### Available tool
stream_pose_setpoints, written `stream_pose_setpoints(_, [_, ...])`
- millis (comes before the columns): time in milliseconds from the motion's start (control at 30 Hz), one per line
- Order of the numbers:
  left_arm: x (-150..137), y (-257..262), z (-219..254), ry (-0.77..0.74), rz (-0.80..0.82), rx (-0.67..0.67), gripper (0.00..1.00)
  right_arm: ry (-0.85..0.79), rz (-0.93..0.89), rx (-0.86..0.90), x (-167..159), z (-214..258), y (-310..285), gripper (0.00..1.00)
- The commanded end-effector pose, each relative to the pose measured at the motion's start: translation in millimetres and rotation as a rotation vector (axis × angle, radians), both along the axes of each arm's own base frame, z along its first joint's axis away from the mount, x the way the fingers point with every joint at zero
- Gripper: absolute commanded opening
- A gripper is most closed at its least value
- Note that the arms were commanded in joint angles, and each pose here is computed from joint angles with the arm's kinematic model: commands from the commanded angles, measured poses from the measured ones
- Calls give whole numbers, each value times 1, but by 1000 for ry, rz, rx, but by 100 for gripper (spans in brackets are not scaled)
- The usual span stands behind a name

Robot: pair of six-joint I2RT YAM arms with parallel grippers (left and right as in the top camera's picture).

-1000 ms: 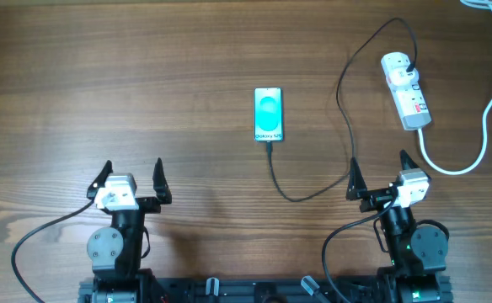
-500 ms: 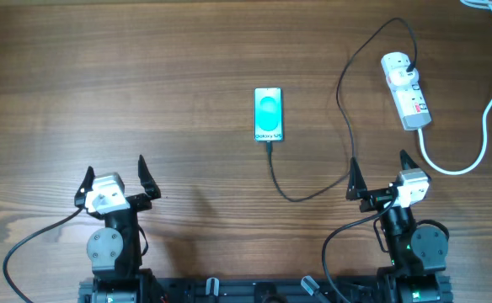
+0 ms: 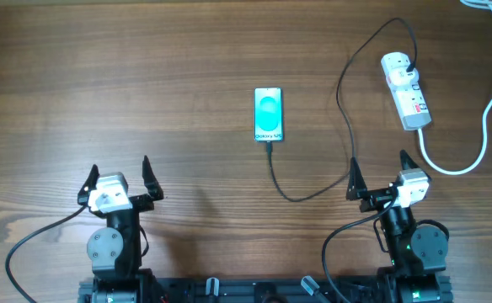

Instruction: Plug charger to phone and switch on socket

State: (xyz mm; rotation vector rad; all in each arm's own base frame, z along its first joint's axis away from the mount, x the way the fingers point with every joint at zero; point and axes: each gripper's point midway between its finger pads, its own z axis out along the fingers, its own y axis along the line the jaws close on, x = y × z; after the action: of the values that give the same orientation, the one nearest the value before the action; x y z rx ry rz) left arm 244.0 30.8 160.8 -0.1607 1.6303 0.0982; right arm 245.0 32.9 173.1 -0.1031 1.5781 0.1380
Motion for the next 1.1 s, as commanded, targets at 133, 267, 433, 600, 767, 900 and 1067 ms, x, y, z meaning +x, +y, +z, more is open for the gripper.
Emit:
stream_pose_setpoints(133, [0, -4, -2, 3, -25, 18, 100, -9, -6, 7, 0, 2, -1, 100])
stream_pose_setpoints(267, [0, -4, -2, 3, -25, 18, 100, -9, -6, 7, 0, 2, -1, 100])
stream_pose_setpoints(433, [0, -4, -2, 3, -26, 22, 100, -9, -6, 7, 0, 2, -1, 100])
stream_pose_setpoints(600, [0, -4, -2, 3, -26, 22, 100, -9, -6, 7, 0, 2, -1, 100])
stream_pose_setpoints(767, [0, -4, -2, 3, -26, 21, 100, -9, -6, 8, 0, 2, -1, 100])
stream_pose_setpoints(900, [0, -4, -2, 5, -27, 36, 100, -9, -6, 7, 0, 2, -1, 100])
stream_pose_setpoints(1067, [1, -5, -2, 6, -33, 40, 100, -9, -6, 7, 0, 2, -1, 100])
